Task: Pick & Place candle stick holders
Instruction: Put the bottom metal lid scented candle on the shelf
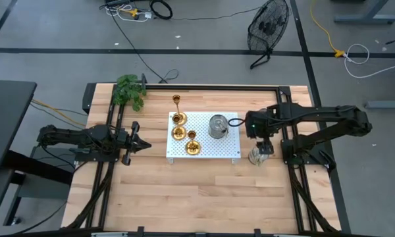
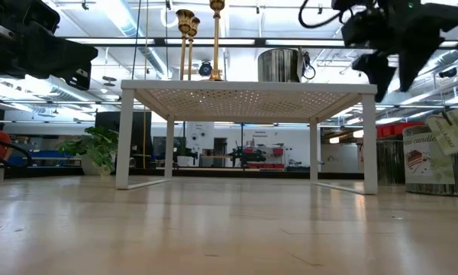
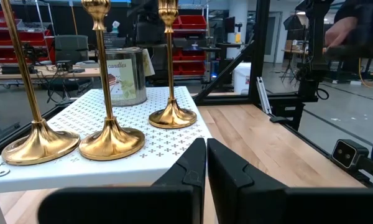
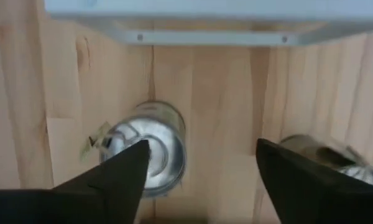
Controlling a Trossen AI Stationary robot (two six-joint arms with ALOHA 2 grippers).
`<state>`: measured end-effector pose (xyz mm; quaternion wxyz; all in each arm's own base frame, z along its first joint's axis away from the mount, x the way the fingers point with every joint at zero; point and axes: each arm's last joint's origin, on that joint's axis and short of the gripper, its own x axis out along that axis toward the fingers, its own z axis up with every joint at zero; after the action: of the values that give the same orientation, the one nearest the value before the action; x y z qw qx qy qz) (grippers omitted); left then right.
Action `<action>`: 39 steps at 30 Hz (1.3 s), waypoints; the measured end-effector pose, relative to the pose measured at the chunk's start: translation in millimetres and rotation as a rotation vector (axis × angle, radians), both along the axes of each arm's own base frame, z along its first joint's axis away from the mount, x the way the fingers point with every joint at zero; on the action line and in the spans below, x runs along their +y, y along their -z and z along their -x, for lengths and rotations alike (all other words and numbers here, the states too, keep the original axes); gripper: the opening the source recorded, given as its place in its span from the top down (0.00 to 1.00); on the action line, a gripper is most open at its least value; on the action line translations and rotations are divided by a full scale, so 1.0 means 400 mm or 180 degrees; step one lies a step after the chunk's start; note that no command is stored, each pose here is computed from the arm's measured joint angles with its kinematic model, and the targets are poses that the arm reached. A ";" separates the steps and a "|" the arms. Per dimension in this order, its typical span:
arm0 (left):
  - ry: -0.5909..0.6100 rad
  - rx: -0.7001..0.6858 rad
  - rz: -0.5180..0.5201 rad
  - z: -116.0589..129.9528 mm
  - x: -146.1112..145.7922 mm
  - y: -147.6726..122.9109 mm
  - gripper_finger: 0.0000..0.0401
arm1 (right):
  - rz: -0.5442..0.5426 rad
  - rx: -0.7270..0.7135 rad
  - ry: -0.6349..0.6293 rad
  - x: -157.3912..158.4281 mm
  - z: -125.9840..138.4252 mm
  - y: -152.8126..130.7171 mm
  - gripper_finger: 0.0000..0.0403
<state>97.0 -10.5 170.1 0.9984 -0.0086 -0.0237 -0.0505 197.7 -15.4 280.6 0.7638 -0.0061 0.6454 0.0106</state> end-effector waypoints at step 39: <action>0.0000 0.0000 0.0000 0.000 0.000 0.000 0.95 | -0.0336 -0.0035 -0.0307 0.067 -0.004 0.027 0.04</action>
<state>97.0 -10.5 170.0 0.9984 -0.0086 -0.0237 -0.0505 199.3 11.5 269.7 0.7652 0.0031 0.6386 0.0814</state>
